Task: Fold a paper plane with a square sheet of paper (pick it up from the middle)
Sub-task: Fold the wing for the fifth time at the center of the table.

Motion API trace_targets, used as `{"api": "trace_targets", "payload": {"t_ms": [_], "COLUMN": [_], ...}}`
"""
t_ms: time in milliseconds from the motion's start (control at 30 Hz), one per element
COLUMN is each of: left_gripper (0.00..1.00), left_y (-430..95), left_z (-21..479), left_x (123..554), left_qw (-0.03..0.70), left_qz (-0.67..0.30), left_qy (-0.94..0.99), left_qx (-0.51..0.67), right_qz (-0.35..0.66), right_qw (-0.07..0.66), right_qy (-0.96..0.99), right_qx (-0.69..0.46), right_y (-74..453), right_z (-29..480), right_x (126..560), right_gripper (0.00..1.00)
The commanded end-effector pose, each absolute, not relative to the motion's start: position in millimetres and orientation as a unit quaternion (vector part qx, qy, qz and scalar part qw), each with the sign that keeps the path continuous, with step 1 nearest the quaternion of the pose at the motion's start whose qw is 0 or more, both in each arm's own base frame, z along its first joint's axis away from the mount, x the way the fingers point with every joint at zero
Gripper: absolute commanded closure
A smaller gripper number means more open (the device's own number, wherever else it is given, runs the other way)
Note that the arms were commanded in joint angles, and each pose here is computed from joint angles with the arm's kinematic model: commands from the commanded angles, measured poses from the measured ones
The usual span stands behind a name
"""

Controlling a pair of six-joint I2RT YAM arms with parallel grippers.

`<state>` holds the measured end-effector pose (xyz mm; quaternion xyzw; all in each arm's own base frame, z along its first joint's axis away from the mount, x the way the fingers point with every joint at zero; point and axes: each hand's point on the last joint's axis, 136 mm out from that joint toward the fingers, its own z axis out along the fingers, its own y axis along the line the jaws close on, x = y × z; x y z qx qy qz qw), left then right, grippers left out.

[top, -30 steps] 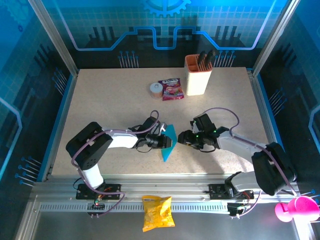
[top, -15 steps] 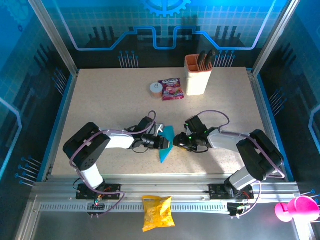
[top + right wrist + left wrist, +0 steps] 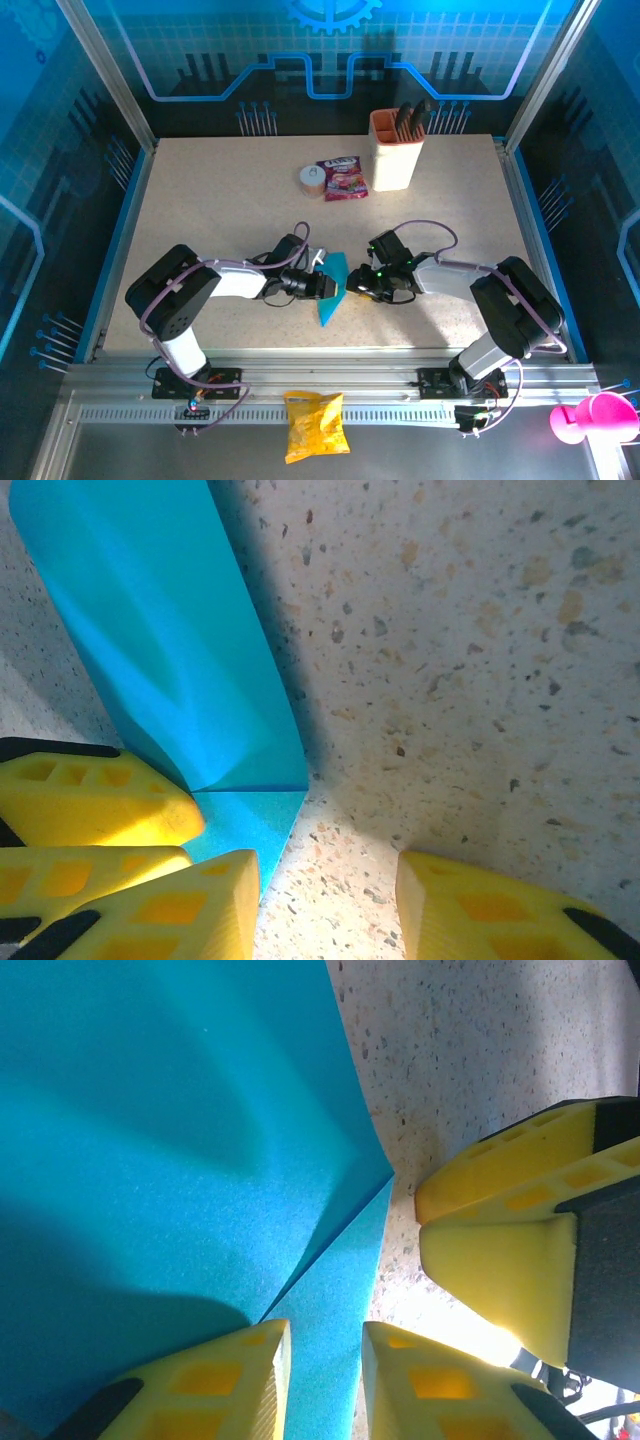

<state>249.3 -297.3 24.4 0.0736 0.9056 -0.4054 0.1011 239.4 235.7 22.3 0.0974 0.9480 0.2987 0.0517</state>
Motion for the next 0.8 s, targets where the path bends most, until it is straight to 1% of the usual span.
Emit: {"api": "trace_targets", "payload": {"t_ms": [0, 300, 767], "left_gripper": [0.74, 0.74, 0.75], "left_y": [-292, -290, -281], "left_z": [21, 20, 18], "left_x": [243, 243, 242], "left_qw": [0.095, 0.094, 0.091], "left_qz": [-0.407, -0.413, -0.419], "left_qy": [0.904, 0.902, 0.9], "left_qx": [0.083, 0.08, 0.072], "right_qz": [0.34, 0.343, 0.331], "right_qw": [0.094, 0.115, 0.094], "right_qy": [0.933, 0.928, 0.935], "right_qx": [0.075, 0.084, 0.089], "right_y": [258, 256, 264], "right_z": [47, 56, 34], "right_x": [258, 262, 259], "right_gripper": [0.59, 0.59, 0.59]}}
